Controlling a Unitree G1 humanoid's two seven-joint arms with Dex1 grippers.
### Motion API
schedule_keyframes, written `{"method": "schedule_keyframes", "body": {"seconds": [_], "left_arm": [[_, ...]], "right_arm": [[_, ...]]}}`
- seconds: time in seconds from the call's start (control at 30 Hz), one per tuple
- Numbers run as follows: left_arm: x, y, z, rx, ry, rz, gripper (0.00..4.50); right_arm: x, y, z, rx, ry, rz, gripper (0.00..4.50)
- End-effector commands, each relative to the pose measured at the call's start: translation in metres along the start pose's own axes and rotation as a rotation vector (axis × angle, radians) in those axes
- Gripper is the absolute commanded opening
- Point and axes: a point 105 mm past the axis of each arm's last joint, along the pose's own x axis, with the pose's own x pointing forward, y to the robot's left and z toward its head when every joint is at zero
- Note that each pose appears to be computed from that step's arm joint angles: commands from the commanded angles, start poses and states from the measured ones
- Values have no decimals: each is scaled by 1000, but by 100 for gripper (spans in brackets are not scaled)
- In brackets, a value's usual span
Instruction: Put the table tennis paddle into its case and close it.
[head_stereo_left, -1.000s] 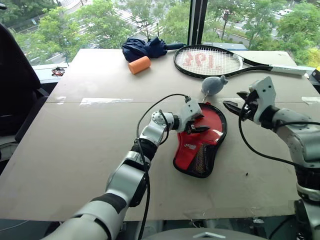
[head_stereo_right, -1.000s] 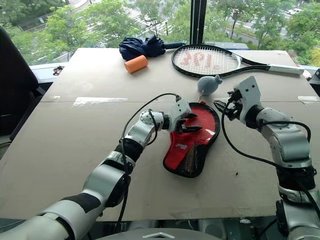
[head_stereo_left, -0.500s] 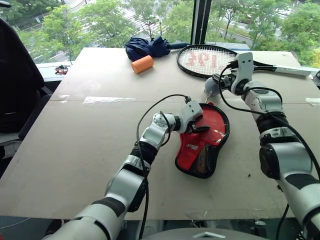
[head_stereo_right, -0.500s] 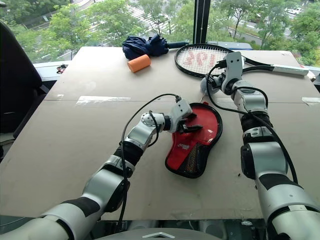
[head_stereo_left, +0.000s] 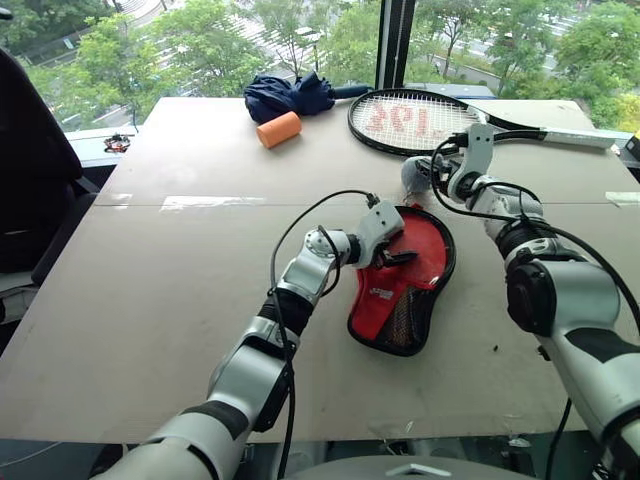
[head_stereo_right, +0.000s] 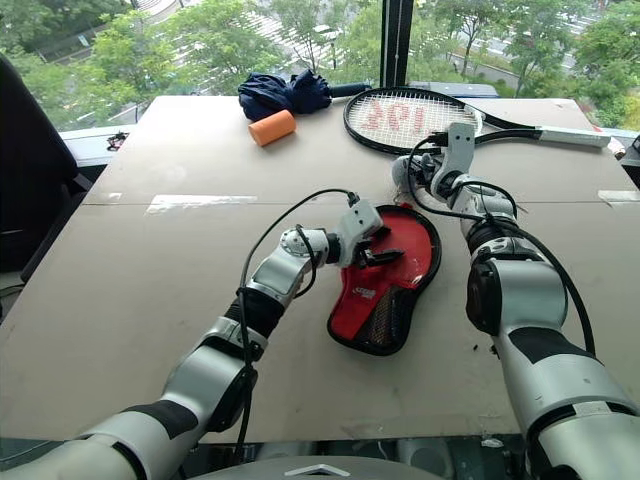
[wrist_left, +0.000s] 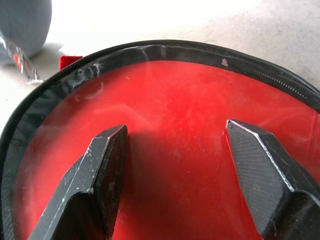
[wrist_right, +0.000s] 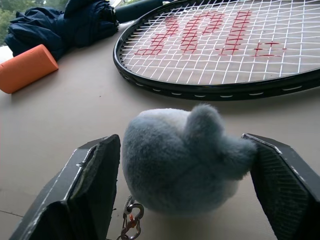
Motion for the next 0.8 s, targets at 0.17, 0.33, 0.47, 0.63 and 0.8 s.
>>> {"method": "schedule_keyframes", "body": {"seconds": [0.17,0.33,0.47,0.63,0.8], "left_arm": [[-1,-1,-1,-3,0,4,317],[2,-5,-3,-7,11,-12,317],[4,-8,-14,-26,63,-16,317],[3,-4,-32,-63,137,30,317],[3,-1,-48,-105,194,73,317]], "right_arm": [[1,7,9,-43,-8,32,1],[-1,3,7,-97,3,27,1],[-5,-4,19,-147,-42,14,1],[-16,-21,36,-172,-111,-21,1],[-35,-45,42,-195,-137,-88,1]]}}
